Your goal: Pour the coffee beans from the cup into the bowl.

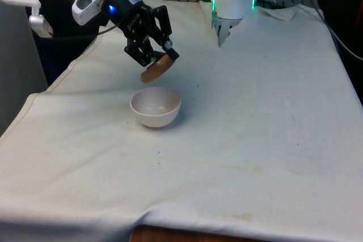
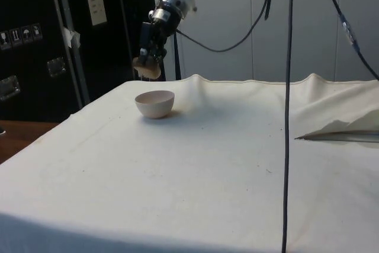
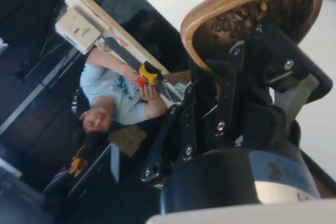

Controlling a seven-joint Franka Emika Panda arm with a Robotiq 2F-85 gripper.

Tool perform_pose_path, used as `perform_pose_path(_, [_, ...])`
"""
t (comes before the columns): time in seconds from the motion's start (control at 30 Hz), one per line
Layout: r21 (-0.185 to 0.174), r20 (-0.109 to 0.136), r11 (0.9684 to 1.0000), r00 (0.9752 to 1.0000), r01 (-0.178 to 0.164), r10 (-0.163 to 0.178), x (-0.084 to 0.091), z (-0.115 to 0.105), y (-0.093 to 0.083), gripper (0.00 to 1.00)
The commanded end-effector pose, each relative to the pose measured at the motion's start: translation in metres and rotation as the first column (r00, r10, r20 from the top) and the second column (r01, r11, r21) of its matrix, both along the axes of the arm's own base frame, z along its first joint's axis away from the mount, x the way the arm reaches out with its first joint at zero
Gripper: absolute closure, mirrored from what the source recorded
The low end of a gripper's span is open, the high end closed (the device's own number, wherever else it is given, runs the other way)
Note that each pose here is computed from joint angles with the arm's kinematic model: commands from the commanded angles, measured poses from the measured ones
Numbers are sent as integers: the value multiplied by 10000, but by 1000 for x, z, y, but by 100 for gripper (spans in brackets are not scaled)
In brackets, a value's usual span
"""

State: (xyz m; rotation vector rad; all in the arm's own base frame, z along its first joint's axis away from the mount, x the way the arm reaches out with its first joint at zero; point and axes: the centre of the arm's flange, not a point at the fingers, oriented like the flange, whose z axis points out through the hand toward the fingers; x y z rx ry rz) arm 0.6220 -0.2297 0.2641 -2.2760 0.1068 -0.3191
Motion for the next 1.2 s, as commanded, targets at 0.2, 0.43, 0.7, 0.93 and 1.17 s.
perform_pose_path(0.2, [591,119,9982,9999,15,-22,-2,-8,-2,100])
perform_pose_path(0.43, [1095,270,9940,9996,30,-60,-4,-9,-6,100])
perform_pose_path(0.7, [1670,415,9859,9991,57,-128,-7,-11,-10,100])
perform_pose_path(0.93, [2146,457,9767,9988,87,-189,-7,-17,-9,100])
perform_pose_path(1.17, [2607,524,9654,9983,108,-253,-6,-21,-8,100])
